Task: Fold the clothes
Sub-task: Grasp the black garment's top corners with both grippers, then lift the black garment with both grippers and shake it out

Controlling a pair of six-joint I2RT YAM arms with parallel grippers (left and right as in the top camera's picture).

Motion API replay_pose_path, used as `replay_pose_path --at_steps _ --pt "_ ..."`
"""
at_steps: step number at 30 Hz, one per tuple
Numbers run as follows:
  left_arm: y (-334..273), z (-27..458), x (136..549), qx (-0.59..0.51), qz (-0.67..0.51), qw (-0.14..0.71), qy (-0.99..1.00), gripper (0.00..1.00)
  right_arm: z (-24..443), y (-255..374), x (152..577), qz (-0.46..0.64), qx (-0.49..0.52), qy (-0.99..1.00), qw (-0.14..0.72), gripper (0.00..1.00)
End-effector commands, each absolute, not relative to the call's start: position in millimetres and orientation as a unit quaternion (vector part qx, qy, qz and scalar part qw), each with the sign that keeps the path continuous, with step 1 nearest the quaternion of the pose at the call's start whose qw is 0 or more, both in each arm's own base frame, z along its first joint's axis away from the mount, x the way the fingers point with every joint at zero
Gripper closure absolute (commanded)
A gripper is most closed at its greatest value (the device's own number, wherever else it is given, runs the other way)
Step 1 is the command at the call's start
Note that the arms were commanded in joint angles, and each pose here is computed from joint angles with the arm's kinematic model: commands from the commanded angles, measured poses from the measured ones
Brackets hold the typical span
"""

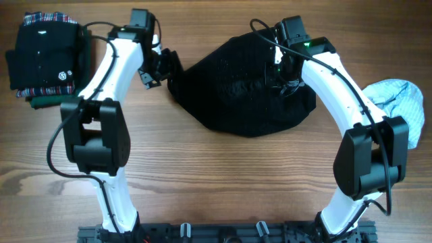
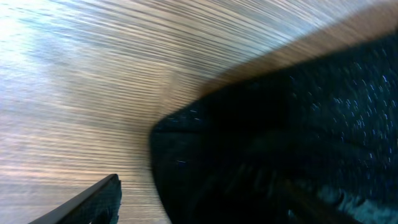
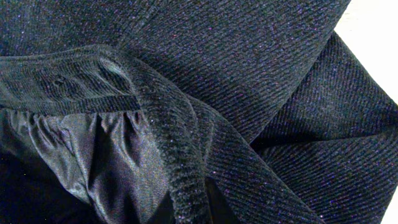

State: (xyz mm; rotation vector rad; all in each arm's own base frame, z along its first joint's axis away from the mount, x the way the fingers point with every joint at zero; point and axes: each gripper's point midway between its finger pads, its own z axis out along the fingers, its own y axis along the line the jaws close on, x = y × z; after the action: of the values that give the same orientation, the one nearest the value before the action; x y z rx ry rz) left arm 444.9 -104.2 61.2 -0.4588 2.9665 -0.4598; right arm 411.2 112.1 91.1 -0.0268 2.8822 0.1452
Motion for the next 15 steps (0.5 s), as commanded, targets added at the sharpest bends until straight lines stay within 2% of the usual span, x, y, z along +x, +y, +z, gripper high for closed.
replay_pose_path --at_steps 1,2,5,10,11,15 --pt "-130 57 437 -0.054 -0.147 0.052 0.986 0.24 94 106 417 0.037 -0.004 0.99 0.135 0.94" --pt "-130 56 435 -0.047 -0.136 0.052 0.988 0.29 94 105 418 0.037 -0.002 0.99 0.136 0.94" --pt "-123 53 433 -0.045 -0.098 0.054 0.993 0.62 96 98 420 0.039 0.006 0.99 0.137 0.95" --pt "-116 52 430 -0.049 -0.084 0.049 0.994 0.92 98 90 423 0.053 0.021 0.989 0.136 0.96" --pt "-114 51 430 -0.049 -0.078 0.048 0.995 0.96 98 88 424 0.054 0.023 0.989 0.135 0.96" --pt "-106 51 430 -0.051 -0.057 0.051 0.996 0.96 100 80 427 0.054 0.027 0.988 0.139 0.96"
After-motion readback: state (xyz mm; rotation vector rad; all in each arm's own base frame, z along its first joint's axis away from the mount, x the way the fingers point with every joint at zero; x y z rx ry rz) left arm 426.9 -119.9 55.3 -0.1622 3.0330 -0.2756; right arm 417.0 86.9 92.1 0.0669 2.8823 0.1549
